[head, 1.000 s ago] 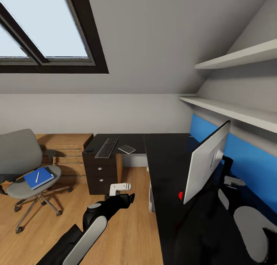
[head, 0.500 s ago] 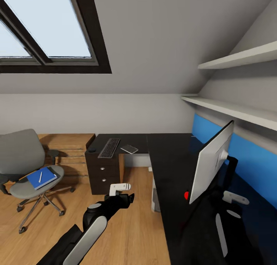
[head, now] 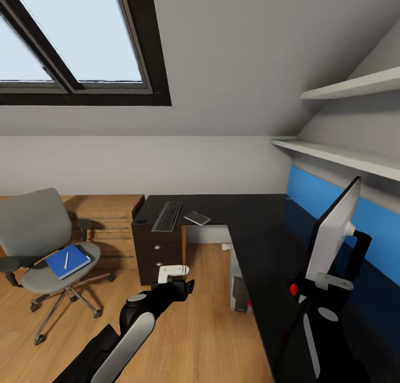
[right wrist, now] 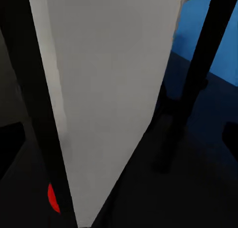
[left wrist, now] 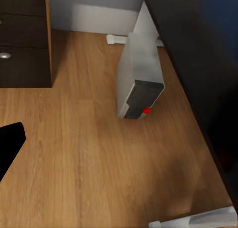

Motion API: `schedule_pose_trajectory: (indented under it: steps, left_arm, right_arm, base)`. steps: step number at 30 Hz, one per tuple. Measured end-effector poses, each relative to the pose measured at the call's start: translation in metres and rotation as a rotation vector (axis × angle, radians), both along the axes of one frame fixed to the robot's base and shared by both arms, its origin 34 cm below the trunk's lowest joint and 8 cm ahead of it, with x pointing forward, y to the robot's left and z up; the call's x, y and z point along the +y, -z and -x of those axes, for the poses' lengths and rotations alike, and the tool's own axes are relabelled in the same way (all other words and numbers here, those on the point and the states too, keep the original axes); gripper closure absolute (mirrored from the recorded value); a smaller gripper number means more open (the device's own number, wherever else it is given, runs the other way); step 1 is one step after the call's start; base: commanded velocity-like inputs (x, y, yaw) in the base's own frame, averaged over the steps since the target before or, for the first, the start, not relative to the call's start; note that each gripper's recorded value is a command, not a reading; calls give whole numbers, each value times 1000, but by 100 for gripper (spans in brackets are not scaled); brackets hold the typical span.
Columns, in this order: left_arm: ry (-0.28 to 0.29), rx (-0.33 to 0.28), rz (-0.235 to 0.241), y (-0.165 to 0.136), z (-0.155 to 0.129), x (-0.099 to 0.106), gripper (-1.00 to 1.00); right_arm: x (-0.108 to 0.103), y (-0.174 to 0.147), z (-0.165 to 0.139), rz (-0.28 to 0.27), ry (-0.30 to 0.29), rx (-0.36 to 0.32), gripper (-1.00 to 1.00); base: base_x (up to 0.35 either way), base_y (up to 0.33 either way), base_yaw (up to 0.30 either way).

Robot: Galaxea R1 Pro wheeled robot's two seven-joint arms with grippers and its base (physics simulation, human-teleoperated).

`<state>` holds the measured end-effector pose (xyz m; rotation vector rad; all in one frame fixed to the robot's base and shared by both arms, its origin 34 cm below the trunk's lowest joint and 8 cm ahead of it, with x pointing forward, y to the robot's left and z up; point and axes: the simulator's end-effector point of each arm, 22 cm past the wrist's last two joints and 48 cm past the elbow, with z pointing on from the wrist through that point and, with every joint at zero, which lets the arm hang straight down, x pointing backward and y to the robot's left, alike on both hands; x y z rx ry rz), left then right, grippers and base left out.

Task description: In the bedroom, organize the workspace by keeping the computer under the desk, ensuring the monitor is on the desk, placing the keyboard on the desk next to the monitor, placing the mouse on the desk next to the keyboard, moving the folder from the swivel chair onto the desk next to the mouse, stacking the notebook on top of the folder with the pen on top of the notebook, and positioning the swivel chair next to the desk.

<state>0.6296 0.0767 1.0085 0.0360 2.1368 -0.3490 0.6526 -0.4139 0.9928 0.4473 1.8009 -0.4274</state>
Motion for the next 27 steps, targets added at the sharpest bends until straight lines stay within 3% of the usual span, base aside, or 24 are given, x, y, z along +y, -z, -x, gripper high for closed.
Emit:
schedule_pose_trajectory:
  steps: [15,27]
  left_arm:
    - [0,1,1,0,0,0,-100]
    - [3,0,1,0,0,-1,-100]
  right_arm:
    - [1,1,1,7,-2,-4,-100]
    - [-1,1,1,10,1,-2,-100]
  base:
    - [19,8,0]
    - [130,-1,0]
